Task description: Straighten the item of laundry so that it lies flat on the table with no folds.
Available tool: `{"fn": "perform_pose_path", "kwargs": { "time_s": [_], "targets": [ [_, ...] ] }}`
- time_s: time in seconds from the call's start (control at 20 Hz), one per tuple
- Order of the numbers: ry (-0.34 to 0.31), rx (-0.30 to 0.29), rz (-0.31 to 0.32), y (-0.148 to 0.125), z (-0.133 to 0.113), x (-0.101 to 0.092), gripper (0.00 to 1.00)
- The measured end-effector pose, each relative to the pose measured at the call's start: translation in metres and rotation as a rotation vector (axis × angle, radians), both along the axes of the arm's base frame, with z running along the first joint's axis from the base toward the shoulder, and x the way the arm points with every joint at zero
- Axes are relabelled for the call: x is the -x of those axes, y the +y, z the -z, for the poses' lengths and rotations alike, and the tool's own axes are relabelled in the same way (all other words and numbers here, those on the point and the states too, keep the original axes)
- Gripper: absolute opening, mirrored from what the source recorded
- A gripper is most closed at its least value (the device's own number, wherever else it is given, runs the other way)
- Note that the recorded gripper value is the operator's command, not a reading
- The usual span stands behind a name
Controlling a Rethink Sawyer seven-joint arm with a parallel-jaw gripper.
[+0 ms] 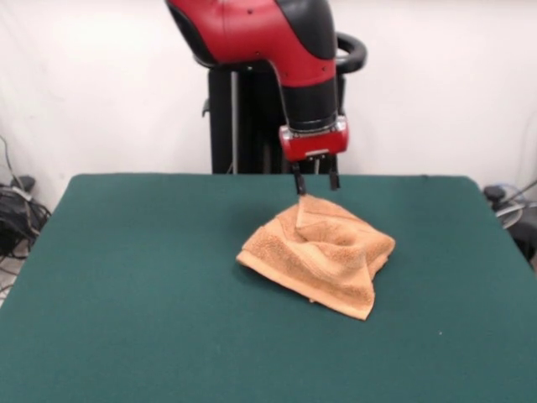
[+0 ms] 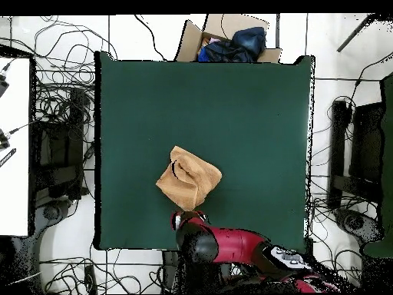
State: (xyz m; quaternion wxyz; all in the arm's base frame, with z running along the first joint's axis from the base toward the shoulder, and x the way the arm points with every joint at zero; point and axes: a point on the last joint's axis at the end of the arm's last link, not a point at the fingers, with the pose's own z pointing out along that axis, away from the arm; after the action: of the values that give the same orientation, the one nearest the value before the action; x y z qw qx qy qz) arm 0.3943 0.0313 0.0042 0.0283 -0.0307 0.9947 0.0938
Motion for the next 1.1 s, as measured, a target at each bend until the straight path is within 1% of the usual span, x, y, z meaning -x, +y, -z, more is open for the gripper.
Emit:
{"fn": "perform_pose_path", "kwargs": {
  "time_s": [0.4,0.65,1.1],
  "targets": [
    [0.003,0.008,0.000,-0.0039,0.0004,0.0025,1.00],
    [-0.001,0.008,-0.011,-0.0059,0.0003,0.0044,1.00],
    [0.005,0.002,-0.006,-0.0099,0.0042,0.0066,1.00]
  ]
}}
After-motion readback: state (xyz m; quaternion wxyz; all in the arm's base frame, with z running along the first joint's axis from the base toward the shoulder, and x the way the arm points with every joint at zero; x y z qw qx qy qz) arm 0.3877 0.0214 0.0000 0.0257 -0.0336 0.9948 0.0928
